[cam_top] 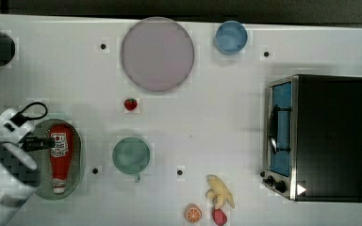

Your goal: Pick ketchup from strainer and place it on the table

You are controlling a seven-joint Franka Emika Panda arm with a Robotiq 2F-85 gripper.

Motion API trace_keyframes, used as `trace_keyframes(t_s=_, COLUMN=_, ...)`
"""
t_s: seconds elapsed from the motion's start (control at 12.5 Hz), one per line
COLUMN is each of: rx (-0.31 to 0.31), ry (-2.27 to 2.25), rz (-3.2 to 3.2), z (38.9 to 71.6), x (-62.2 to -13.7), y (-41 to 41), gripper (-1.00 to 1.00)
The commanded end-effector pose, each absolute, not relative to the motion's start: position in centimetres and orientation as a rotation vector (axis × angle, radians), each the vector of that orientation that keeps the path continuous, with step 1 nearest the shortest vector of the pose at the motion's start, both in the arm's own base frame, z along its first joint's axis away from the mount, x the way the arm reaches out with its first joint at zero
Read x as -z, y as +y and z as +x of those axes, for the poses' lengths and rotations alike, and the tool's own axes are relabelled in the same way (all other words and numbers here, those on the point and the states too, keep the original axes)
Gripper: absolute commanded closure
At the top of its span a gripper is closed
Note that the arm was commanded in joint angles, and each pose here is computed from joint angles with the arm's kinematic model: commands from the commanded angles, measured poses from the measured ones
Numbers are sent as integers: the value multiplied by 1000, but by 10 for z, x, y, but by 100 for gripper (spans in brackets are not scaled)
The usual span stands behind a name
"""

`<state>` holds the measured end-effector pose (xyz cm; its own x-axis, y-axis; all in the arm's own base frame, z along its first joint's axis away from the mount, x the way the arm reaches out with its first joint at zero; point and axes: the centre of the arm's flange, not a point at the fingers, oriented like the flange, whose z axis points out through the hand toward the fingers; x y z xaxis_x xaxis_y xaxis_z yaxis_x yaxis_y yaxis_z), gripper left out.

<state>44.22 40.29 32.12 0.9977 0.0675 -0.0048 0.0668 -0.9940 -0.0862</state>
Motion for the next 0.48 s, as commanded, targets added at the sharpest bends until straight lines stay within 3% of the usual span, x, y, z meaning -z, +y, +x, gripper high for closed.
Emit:
trace_keyframes(t_s=0.08, rx=-38, ry=75, rz=-3034, z=445, x=-278, y=393, gripper=-100)
trace_keyframes(t_s=0.48, rx=-43, ry=80, rz=-3015, z=441, x=-207, y=398, gripper=-100)
